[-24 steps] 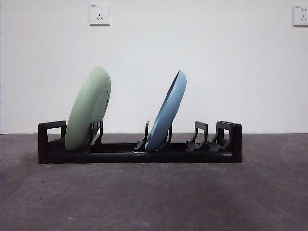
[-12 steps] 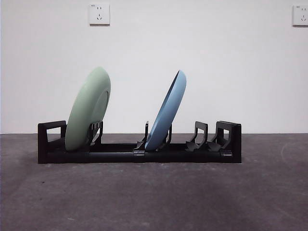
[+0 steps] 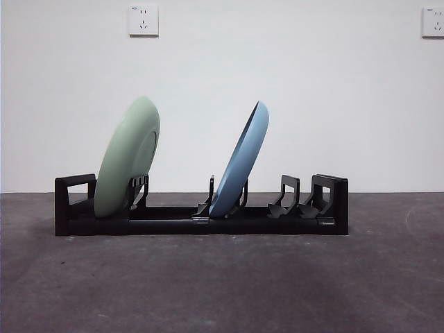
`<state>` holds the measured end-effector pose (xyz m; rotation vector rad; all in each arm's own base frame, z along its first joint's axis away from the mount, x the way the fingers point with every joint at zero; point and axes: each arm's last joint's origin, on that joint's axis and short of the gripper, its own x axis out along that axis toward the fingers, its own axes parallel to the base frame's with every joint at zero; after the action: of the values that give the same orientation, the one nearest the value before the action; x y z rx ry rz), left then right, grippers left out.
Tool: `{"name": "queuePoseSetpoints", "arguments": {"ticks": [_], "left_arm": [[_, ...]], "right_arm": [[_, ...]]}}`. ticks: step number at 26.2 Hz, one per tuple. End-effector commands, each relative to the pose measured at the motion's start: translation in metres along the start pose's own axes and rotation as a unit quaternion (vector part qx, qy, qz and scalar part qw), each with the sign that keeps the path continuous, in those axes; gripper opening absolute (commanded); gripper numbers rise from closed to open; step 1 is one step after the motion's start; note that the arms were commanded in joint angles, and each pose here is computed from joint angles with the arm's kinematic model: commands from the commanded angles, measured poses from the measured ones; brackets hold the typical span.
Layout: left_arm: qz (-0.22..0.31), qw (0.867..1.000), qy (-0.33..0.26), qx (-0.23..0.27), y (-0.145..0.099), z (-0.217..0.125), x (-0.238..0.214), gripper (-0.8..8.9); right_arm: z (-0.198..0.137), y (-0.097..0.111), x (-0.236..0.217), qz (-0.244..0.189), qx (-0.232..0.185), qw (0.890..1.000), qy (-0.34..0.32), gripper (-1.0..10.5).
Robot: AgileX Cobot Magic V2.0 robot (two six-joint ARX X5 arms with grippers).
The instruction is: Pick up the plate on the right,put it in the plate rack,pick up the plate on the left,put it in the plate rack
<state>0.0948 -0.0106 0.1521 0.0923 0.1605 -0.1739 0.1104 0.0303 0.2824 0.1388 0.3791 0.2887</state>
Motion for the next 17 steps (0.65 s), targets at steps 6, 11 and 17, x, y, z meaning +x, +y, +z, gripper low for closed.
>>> {"name": "queuePoseSetpoints", "arguments": {"ticks": [6,11,17], "left_arm": [[0.001,1.0,0.004,-0.006,0.0,-0.005,0.001,-0.04],[0.002,1.0,0.004,-0.006,0.0,-0.005,0.001,-0.04],[0.002,1.0,0.004,-0.006,0.0,-0.004,0.001,-0.04]], "right_arm": [[-0.004,-0.003,-0.007,-0.034,-0.06,0.998,-0.014,0.0],[-0.024,-0.012,-0.017,-0.038,-0.111,0.991,-0.071,0.0],[-0.074,-0.025,0.004,-0.054,-0.106,0.986,-0.114,0.0]]}}
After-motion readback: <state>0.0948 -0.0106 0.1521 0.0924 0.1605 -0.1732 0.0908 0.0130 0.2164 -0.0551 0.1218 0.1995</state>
